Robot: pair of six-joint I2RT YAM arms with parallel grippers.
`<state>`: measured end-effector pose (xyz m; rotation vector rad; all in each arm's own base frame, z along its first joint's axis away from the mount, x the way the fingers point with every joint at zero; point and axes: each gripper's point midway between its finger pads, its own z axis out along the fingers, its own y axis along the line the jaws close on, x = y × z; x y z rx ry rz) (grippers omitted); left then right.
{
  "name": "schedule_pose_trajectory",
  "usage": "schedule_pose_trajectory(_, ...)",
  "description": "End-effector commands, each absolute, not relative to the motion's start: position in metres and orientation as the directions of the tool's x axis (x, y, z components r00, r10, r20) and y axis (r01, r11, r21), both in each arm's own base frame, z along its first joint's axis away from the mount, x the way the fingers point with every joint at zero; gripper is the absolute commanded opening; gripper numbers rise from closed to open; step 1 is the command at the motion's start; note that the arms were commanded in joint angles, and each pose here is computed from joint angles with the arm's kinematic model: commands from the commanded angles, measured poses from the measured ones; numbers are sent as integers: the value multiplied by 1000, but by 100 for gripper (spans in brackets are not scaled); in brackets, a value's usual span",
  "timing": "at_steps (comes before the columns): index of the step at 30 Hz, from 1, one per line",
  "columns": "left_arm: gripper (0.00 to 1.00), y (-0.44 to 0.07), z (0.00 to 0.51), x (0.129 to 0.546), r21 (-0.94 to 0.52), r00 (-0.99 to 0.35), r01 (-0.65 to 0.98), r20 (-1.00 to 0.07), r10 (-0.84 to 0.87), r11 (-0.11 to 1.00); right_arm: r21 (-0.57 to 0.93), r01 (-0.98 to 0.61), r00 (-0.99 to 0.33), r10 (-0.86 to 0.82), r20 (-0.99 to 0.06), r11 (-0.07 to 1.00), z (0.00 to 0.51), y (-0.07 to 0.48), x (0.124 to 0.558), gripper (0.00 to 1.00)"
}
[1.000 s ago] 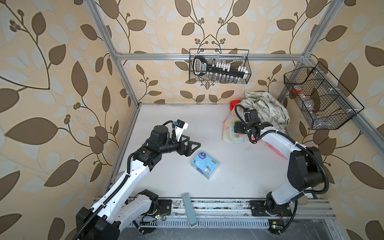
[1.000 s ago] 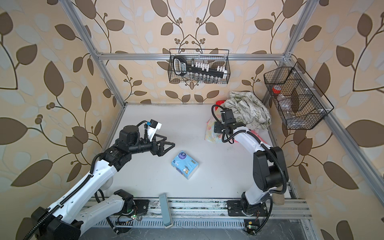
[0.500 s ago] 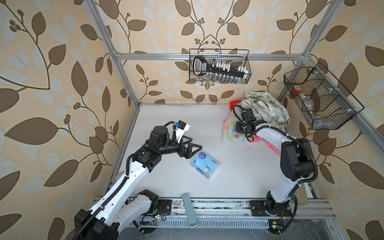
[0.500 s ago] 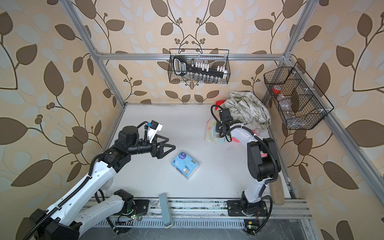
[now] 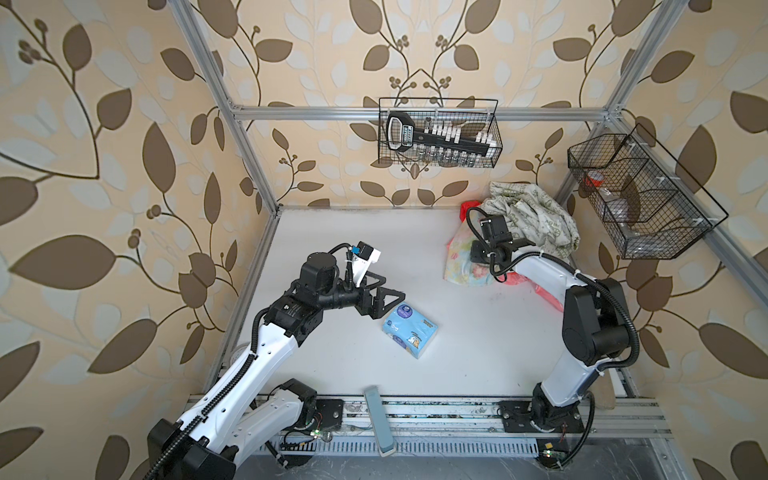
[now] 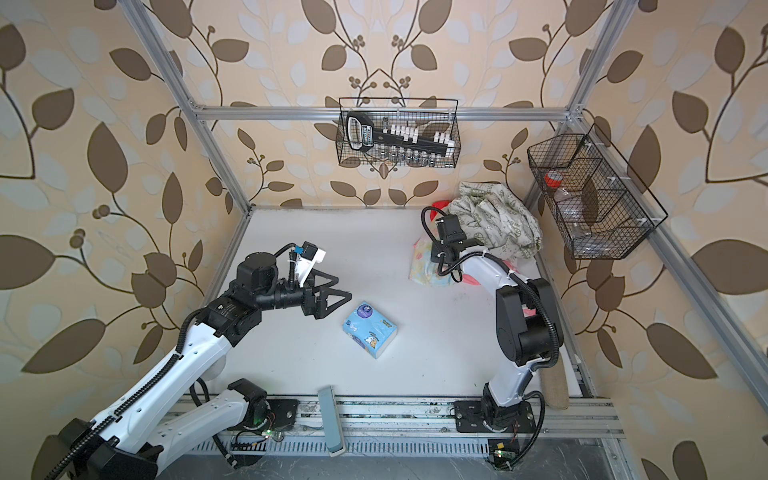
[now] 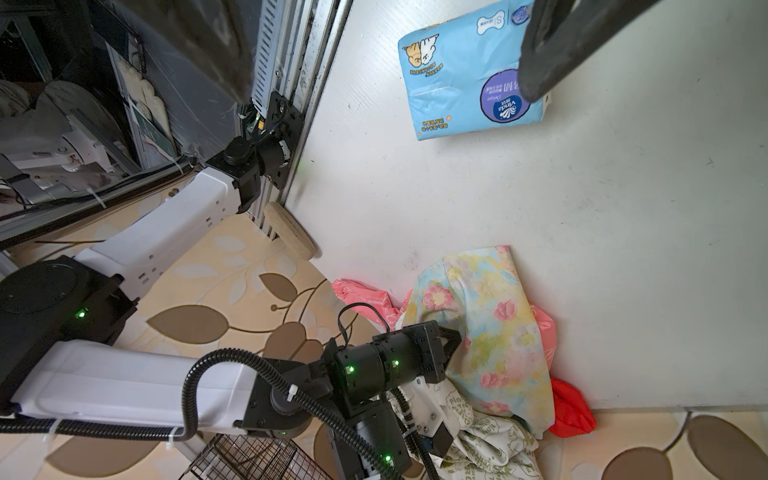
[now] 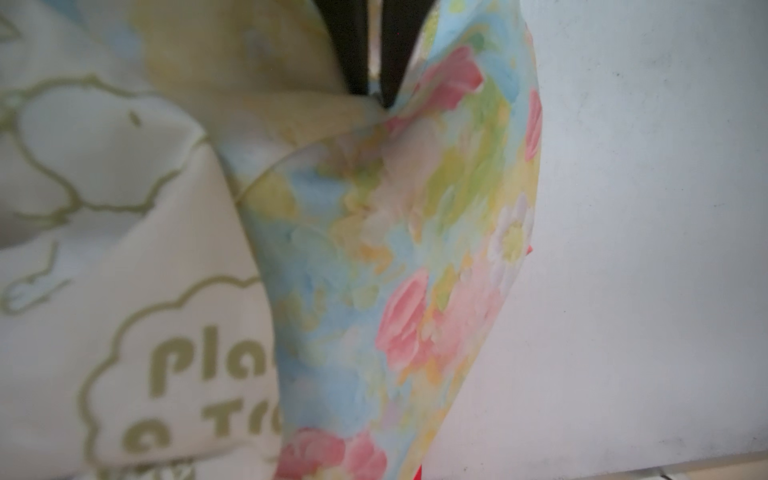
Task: Pick out a specific cloth from the pile
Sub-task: 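Close the right gripper on the pastel floral cloth edge in the pile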
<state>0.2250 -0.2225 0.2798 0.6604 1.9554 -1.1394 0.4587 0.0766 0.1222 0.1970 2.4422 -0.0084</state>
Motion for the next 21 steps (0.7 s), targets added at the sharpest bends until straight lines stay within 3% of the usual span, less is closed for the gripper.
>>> schedule_pose_trajectory(1,99,-228,306,215,-435,-493,804,-869,46,405,79,143,-719,158,-677,987,142,85,473,53)
schedule_pose_trajectory(5,99,-229,306,214,-433,-491,806,-870,47,404,86,146,-732,166,-660,986,131,92,481,73)
schedule_pose_trajectory(11,99,-229,305,214,-434,-493,806,-869,51,402,86,159,-750,177,-638,984,112,97,492,74)
schedule_pose_trajectory(15,99,-230,305,213,-430,-489,809,-871,53,400,62,169,-766,171,-620,984,98,98,493,65)
schedule_pose_trajectory(21,99,-230,305,212,-429,-487,811,-872,54,399,55,175,-776,172,-608,983,89,99,493,33)
